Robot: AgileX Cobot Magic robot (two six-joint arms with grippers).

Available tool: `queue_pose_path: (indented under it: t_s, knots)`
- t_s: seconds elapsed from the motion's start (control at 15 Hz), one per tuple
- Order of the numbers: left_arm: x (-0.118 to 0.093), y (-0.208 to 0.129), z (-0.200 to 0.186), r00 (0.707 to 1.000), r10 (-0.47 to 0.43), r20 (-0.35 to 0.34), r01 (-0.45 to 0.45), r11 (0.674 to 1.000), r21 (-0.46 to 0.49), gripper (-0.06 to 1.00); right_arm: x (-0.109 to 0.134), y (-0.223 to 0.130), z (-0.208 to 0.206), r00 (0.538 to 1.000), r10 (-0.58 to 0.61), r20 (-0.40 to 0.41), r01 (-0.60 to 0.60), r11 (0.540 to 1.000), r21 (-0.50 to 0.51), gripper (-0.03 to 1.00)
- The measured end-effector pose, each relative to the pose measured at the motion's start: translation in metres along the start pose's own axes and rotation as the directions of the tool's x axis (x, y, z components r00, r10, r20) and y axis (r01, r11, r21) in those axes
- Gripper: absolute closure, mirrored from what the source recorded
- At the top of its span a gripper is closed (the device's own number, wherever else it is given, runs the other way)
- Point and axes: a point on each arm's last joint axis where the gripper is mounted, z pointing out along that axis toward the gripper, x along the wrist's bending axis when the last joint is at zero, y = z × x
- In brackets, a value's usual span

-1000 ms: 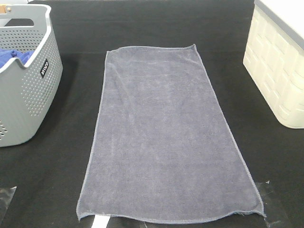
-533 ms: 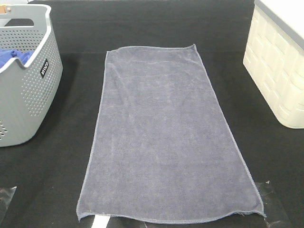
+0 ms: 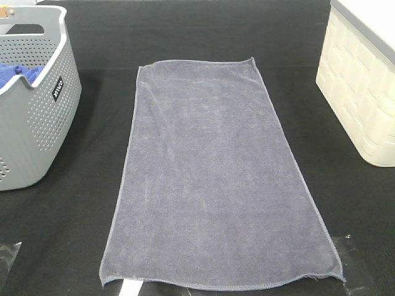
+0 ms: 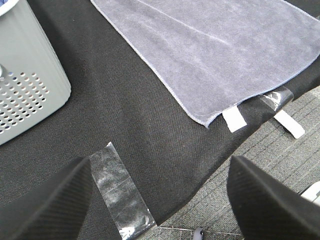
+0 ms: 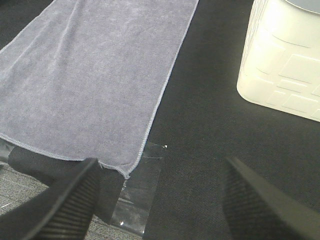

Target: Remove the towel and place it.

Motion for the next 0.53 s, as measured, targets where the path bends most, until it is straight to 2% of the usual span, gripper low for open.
queue_pose_path:
  t_s: [0.13, 0.33, 0.4, 0.53]
  knots:
    - [-0.0001, -0.0007, -0.0013, 1.000, 0.000, -0.004, 0.000, 1.000, -0.010, 0.23, 0.0000, 0.0000, 0.0000, 1.000, 0.000, 0.000, 0.000, 1.000, 0.000, 0.32]
    - [0.0026, -0.0005, -0.0011, 0.990, -0.080, -0.113, 0.079, 0.997, -0.013, 0.23, -0.0003, 0.0003, 0.0004, 0.998, 0.031, 0.049, -0.031, 1.000, 0.002, 0.32]
    - [0.0026, -0.0005, -0.0011, 0.990, -0.080, -0.113, 0.079, 0.997, -0.013, 0.23, -0.0003, 0.0003, 0.0004, 0.998, 0.031, 0.049, -0.031, 1.000, 0.002, 0.32]
    - [0.0045, -0.0005, -0.0010, 0.974, -0.133, -0.185, 0.132, 0.991, -0.019, 0.23, -0.0011, 0.0007, 0.0012, 0.984, 0.093, 0.152, -0.094, 0.996, 0.000, 0.32]
